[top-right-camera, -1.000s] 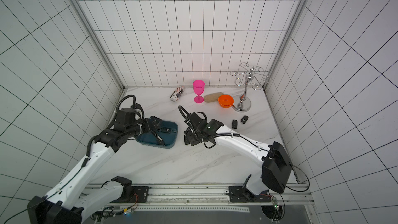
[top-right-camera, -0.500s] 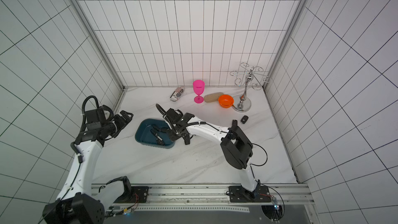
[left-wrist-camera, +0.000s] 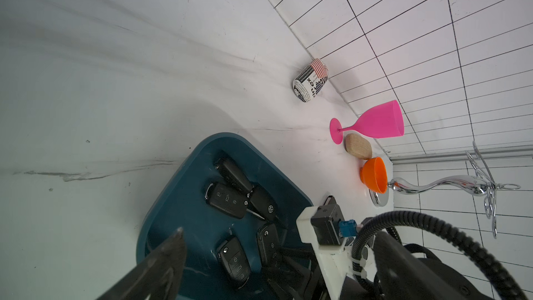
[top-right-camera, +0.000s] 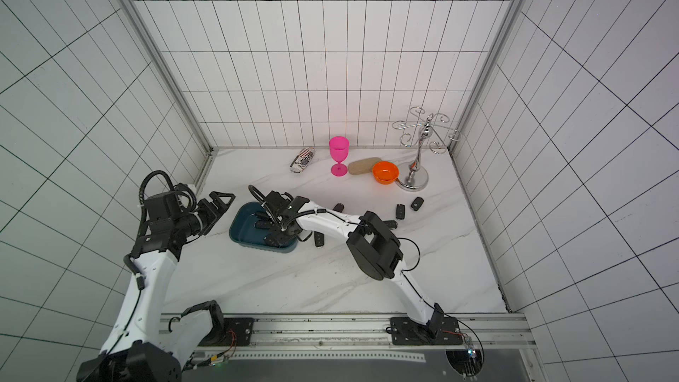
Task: Place the car key into the storage box
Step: Place the car key in the storage box.
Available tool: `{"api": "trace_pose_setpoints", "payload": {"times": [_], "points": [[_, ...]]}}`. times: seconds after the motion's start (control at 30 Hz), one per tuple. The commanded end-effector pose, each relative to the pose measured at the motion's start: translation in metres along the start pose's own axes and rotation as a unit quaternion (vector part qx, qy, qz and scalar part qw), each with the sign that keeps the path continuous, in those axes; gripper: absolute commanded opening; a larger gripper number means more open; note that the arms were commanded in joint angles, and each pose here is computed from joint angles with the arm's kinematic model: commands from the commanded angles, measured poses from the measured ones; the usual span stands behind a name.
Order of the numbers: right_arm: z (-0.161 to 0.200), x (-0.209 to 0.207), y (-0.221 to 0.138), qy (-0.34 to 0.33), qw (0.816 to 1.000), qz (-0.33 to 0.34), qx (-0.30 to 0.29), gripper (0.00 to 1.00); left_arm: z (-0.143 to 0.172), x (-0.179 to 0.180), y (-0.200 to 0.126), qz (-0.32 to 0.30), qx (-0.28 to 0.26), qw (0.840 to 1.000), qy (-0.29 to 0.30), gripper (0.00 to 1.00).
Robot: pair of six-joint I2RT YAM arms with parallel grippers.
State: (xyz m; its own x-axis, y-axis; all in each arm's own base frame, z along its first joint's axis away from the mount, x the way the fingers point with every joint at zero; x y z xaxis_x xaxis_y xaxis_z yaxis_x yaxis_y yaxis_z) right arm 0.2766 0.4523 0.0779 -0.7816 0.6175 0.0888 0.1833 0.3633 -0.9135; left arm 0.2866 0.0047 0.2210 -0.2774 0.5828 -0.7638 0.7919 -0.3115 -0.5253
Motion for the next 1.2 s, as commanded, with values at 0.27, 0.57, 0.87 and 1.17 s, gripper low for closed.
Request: {"api": "trace_pose_setpoints", "payload": {"times": [0.27,0.57,0.87,1.17], "points": [[-0.017,0.006,-0.005,-0.039,0.999,0.021,-0.007,0.63,0.0,0.0,-0.002,0.016,-0.019,1.0,0.008,0.99],[-0.042,0.01,-0.024,-0.055,0.997,0.019,-0.048,0.67,-0.001,-0.003,-0.005,0.015,-0.018,1.0,0.013,0.99],[-0.06,-0.047,-0.128,-0.031,0.984,0.109,-0.134,0.74,0.009,-0.022,0.004,0.068,0.016,0.997,0.025,0.98],[0.054,-0.17,-0.2,0.145,0.955,0.231,-0.114,0.8,0.12,-0.085,0.033,-0.014,0.098,0.968,0.229,0.99]]}}
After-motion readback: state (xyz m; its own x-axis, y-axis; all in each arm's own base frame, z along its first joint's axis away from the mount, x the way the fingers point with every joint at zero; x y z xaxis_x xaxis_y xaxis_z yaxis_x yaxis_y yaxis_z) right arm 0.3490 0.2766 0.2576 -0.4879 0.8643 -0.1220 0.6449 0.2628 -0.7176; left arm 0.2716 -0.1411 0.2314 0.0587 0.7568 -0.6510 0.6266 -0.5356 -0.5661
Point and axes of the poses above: each gripper's point midway between its finger pads, its own y axis out along the fingers, its own x axis along the line the jaws close on, z = x × y, the point moved 2 cm from there along -y, back along the fingers, and after that the axes turned 6 degrees about -y, right-handed, at the moved point
